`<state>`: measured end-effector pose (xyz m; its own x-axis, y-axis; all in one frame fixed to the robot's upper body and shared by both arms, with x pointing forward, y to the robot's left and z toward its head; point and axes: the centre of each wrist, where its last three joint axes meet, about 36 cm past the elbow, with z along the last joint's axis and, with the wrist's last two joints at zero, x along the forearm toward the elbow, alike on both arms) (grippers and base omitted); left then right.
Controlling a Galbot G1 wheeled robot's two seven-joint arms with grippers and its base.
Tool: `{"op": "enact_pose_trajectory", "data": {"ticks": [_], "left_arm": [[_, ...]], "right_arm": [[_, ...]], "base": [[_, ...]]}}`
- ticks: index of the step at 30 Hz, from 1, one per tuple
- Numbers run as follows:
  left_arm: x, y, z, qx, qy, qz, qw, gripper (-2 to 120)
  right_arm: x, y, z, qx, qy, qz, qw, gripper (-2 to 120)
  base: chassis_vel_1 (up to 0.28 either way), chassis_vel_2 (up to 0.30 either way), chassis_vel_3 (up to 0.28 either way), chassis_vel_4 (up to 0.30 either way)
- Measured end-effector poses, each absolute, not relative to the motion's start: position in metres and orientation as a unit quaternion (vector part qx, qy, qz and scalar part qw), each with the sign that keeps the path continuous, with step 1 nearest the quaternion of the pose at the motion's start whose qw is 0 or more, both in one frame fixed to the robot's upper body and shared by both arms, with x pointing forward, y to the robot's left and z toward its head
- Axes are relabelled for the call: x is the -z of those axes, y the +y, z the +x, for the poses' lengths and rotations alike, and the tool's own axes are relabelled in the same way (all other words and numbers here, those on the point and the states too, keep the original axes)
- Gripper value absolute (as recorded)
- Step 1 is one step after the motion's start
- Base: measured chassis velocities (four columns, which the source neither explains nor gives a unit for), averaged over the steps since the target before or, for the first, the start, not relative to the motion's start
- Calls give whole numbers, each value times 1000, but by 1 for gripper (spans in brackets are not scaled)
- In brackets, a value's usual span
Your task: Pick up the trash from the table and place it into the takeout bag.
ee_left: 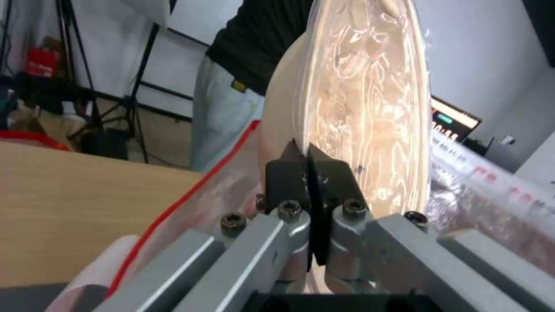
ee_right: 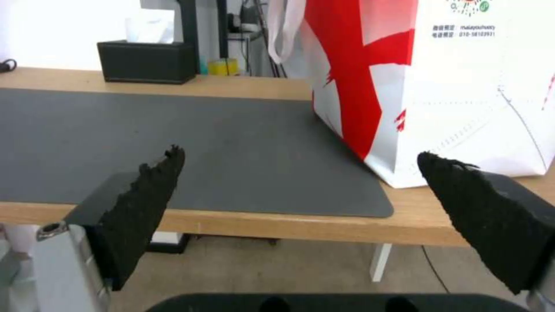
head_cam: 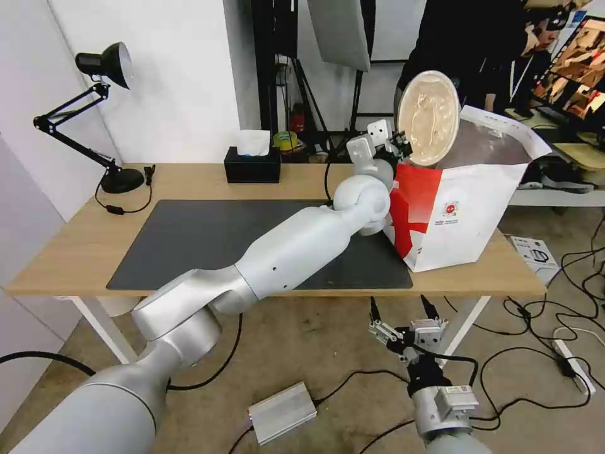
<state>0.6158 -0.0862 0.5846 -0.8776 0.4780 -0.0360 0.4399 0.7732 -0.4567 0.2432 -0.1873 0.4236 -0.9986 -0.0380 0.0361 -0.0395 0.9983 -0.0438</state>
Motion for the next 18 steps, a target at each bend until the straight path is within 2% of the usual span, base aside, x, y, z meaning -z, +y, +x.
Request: {"op": "enact_pose_trajectory", "data": {"ticks": [18], "left_arm": [[-557,-89,612,-190,-946,-260,34,0]], "right_arm": [[-424,-187,243,-22,-999,19,18,100]], "base": [[0,0,0,0]]}}
